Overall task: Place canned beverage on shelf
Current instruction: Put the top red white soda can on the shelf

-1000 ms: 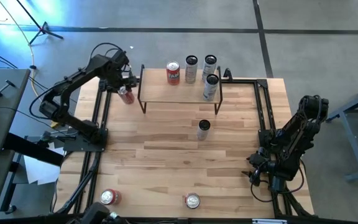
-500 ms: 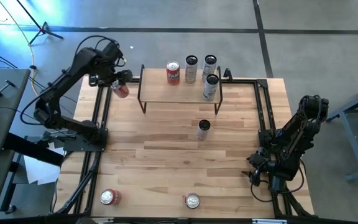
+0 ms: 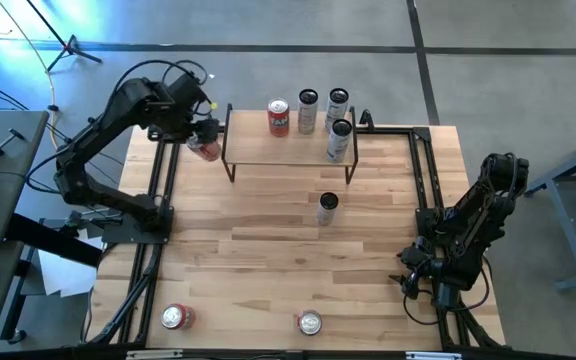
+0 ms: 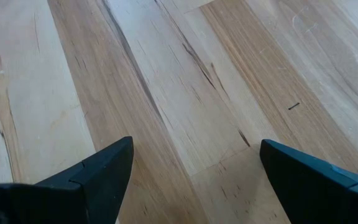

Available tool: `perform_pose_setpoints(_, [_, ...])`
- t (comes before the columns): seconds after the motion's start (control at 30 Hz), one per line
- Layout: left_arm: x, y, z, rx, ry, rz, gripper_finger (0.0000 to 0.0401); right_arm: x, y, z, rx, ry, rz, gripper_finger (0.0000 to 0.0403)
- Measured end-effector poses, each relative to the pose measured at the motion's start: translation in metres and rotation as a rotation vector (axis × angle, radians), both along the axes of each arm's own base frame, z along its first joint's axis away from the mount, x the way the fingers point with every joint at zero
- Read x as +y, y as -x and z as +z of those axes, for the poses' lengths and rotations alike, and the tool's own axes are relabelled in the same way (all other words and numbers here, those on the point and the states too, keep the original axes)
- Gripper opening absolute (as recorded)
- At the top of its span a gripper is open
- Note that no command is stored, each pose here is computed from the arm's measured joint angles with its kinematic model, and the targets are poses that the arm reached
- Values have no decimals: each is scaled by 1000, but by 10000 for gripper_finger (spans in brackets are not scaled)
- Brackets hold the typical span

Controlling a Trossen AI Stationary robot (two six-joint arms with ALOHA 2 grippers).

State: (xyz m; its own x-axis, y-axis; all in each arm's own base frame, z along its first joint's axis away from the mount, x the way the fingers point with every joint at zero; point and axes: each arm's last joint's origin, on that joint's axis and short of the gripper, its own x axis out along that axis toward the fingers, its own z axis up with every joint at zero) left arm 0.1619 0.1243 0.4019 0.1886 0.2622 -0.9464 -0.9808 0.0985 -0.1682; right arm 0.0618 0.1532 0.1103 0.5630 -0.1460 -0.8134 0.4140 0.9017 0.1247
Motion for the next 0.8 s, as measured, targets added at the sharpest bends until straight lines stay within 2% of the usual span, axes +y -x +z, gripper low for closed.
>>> perform_pose_setpoints(0.3, [-36,-23,0,-42,42,-72,239,0,0,0,0,0,0,339])
perform_pose_setpoints(0.8, [-86,-62,-14,10,68,-165,239,0,0,0,0,0,0,339])
